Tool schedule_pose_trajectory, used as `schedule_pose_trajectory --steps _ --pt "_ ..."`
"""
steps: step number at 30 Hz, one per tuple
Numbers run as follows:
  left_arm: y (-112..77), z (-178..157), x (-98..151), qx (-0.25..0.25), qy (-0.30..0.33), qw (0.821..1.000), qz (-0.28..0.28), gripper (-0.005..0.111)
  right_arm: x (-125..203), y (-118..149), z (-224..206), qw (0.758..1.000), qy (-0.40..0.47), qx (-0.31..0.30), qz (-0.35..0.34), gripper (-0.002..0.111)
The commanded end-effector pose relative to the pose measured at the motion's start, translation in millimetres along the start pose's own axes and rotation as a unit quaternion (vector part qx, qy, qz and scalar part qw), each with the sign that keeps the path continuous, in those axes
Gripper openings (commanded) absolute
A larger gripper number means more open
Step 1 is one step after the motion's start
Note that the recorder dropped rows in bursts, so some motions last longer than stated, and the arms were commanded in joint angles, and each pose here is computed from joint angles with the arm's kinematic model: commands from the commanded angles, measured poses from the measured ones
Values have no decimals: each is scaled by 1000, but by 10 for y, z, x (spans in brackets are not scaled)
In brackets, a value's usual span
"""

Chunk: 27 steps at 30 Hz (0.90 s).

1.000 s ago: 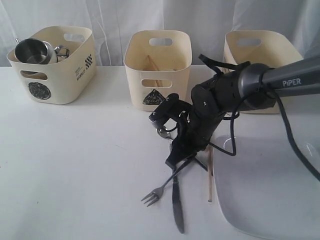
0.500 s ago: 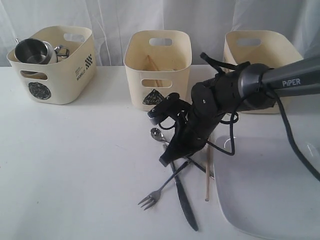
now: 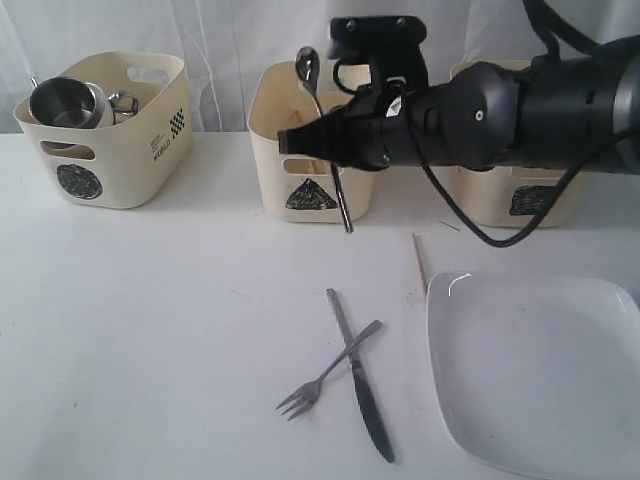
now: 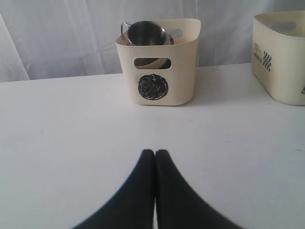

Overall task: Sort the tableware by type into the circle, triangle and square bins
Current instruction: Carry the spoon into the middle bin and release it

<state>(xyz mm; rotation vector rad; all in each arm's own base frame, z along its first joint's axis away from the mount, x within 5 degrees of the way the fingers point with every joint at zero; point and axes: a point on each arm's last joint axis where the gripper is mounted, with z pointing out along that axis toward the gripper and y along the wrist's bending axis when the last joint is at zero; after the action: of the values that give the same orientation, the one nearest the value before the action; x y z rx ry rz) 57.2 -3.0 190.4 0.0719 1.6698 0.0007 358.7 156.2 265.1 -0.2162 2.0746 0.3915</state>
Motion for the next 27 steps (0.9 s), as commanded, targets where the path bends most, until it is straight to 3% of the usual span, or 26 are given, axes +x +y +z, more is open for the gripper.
schedule_pose_trajectory --steps 1,13,22,25,27 --pt "1 -1 9 -1 -1 1000 -2 0 -157 -33 -26 995 -91 9 45 0" --pt "1 -1 9 -1 -1 1000 -2 0 -601 -411 309 980 -178 47 71 0" --pt "1 -1 9 -1 -1 1000 -2 0 -726 -479 909 986 -153 42 47 0" --pt "1 -1 9 -1 -1 1000 -2 0 -682 -484 1074 991 -125 41 20 9" --pt "1 -1 9 -1 -1 1000 -2 0 -670 -475 1130 994 -104 37 2 22"
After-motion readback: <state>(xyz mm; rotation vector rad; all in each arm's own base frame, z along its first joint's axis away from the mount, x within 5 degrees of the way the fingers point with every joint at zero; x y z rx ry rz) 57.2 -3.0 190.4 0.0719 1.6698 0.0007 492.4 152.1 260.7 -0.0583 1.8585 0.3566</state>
